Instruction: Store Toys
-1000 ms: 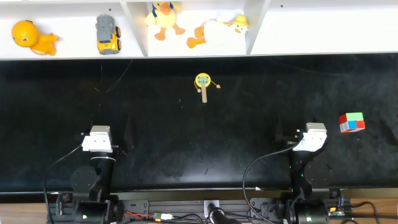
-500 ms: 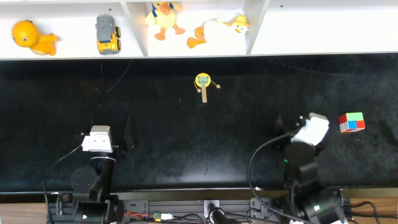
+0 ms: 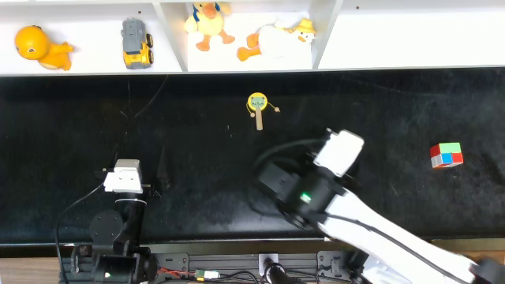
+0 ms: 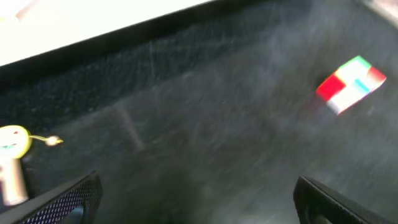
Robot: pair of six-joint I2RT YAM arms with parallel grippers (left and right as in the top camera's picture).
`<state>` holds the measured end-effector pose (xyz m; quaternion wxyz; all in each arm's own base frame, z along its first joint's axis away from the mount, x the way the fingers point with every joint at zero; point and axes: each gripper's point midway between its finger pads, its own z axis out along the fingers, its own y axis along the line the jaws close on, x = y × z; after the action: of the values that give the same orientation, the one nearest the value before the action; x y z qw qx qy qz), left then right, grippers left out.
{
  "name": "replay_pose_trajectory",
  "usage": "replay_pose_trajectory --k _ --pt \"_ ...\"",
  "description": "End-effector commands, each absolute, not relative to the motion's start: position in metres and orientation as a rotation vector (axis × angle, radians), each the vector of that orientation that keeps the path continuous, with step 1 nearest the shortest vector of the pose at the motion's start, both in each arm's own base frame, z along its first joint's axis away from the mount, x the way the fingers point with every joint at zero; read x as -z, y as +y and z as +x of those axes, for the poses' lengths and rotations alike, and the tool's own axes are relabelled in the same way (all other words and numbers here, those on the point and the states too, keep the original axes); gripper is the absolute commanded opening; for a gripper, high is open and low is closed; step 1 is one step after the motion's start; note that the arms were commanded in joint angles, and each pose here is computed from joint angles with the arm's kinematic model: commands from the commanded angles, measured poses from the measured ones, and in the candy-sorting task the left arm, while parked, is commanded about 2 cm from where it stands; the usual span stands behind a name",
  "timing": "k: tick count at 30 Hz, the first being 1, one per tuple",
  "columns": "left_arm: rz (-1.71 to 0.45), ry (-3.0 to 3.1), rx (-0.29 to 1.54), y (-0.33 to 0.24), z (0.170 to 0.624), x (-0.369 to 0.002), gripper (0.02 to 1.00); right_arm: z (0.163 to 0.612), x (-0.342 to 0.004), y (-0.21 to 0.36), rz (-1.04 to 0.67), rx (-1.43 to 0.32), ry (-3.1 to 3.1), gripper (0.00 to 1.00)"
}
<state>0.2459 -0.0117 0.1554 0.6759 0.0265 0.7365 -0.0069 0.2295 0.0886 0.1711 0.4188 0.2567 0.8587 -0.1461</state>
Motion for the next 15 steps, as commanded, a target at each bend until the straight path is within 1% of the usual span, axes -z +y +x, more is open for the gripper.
replay_pose_trajectory --k 1,4,11,15 --pt "0.057 1.649 0.008 -0.01 0.246 -0.156 0.998 0.237 -0.157 0.119 0.803 0.292 2.191 0.996" --pt "0.057 1.649 0.008 -0.01 0.246 -0.156 0.998 0.249 -0.145 0.141 0.803 0.288 2.218 0.996" --pt "0.057 1.649 0.008 -0.01 0.246 -0.156 0.998 0.282 -0.118 0.201 0.574 0.249 2.342 0.993" --pt "0.057 1.649 0.008 -0.01 0.246 -0.156 0.998 0.299 -0.111 0.226 0.538 0.202 2.348 0.996"
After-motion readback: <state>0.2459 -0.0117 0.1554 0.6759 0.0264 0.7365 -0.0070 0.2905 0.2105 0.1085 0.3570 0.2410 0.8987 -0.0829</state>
